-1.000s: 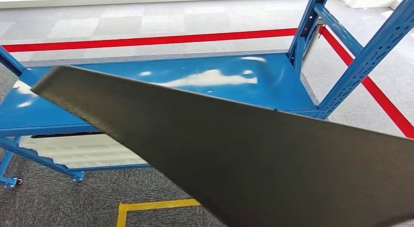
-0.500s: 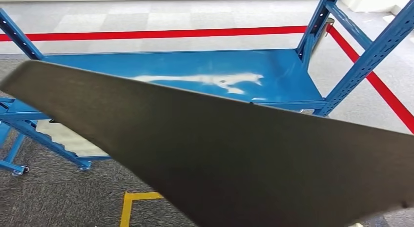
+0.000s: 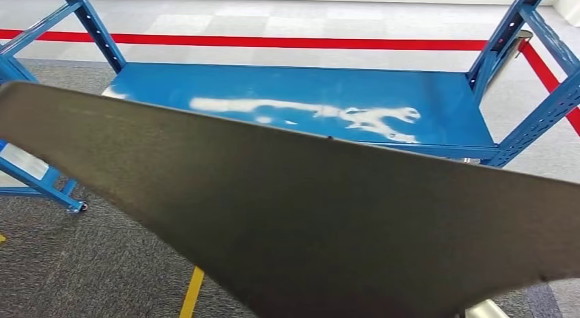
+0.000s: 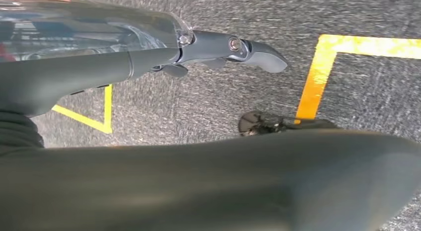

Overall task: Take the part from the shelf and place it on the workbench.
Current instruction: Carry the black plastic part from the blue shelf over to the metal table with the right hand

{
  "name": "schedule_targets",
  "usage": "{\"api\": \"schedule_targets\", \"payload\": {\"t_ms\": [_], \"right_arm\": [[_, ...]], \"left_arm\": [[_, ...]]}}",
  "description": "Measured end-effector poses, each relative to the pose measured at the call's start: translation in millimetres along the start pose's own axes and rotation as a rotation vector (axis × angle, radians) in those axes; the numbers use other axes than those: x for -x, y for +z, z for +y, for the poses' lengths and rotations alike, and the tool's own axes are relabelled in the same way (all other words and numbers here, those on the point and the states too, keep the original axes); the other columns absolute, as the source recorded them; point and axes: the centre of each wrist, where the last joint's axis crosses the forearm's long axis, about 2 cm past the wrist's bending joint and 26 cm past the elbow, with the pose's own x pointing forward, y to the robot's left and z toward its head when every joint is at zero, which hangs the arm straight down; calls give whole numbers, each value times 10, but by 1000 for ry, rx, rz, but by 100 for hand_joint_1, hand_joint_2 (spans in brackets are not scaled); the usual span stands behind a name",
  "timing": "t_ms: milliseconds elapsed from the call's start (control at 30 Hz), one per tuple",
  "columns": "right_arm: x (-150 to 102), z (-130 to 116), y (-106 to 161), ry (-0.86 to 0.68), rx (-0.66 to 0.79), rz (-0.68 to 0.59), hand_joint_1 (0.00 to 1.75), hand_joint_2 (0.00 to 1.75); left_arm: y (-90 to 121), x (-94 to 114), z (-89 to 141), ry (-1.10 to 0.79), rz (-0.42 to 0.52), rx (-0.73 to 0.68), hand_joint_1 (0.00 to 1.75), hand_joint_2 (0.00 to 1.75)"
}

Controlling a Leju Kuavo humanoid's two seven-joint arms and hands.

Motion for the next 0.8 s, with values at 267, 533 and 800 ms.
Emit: {"api": "schedule_targets", "payload": {"t_ms": [267,533,800], "right_arm": [[7,23,-22,6,-5,-2,175,175],[29,86,21,-2,-2,10,175,175],[40,133,-7,-11,-4,-2,175,175]], "left_arm": [[1,14,22,0,3,2,0,175],[0,9,19,4,1,10,0,175],[2,22,25,16,2,10,0,175]]}}
